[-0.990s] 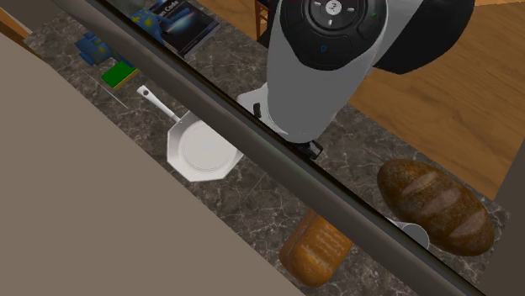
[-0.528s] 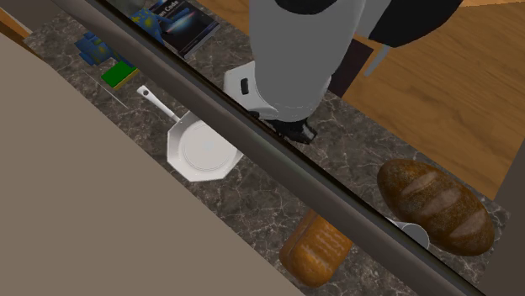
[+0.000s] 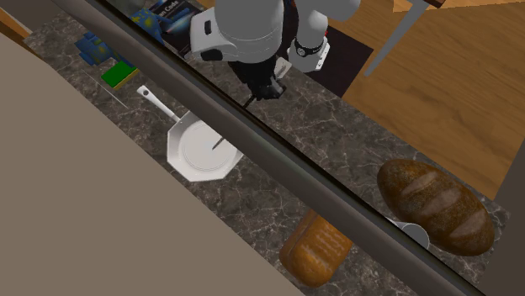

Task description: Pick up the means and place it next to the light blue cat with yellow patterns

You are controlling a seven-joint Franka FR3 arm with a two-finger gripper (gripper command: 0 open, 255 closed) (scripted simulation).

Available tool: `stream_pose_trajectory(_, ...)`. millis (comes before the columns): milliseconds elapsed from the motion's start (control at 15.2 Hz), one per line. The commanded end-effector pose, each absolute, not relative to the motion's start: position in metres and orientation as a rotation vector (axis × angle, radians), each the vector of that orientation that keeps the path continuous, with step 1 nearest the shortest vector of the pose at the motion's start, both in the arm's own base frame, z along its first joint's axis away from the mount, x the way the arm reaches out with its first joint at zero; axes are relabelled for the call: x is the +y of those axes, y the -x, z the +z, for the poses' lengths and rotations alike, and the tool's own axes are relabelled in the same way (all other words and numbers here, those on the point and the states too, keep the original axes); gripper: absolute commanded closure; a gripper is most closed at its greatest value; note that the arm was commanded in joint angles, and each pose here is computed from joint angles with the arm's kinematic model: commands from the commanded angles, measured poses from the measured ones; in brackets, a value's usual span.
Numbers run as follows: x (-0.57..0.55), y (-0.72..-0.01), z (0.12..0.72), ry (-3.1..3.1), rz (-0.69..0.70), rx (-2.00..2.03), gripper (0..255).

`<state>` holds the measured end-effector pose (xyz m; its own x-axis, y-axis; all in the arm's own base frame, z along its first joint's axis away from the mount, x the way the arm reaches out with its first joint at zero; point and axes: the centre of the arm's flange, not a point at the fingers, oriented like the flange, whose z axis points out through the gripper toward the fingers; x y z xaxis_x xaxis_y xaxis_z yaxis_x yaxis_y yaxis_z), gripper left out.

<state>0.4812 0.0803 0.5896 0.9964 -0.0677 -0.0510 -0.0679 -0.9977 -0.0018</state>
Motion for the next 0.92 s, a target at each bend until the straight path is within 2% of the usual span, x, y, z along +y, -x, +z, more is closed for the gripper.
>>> stream_pose_trajectory(0, 0.057, -0.467, 0.589, 3.134, 0.081, 0.104, 255)
stream_pose_trajectory(858, -0.098, -0.394, 0.589, 3.134, 0.081, 0.104, 255)
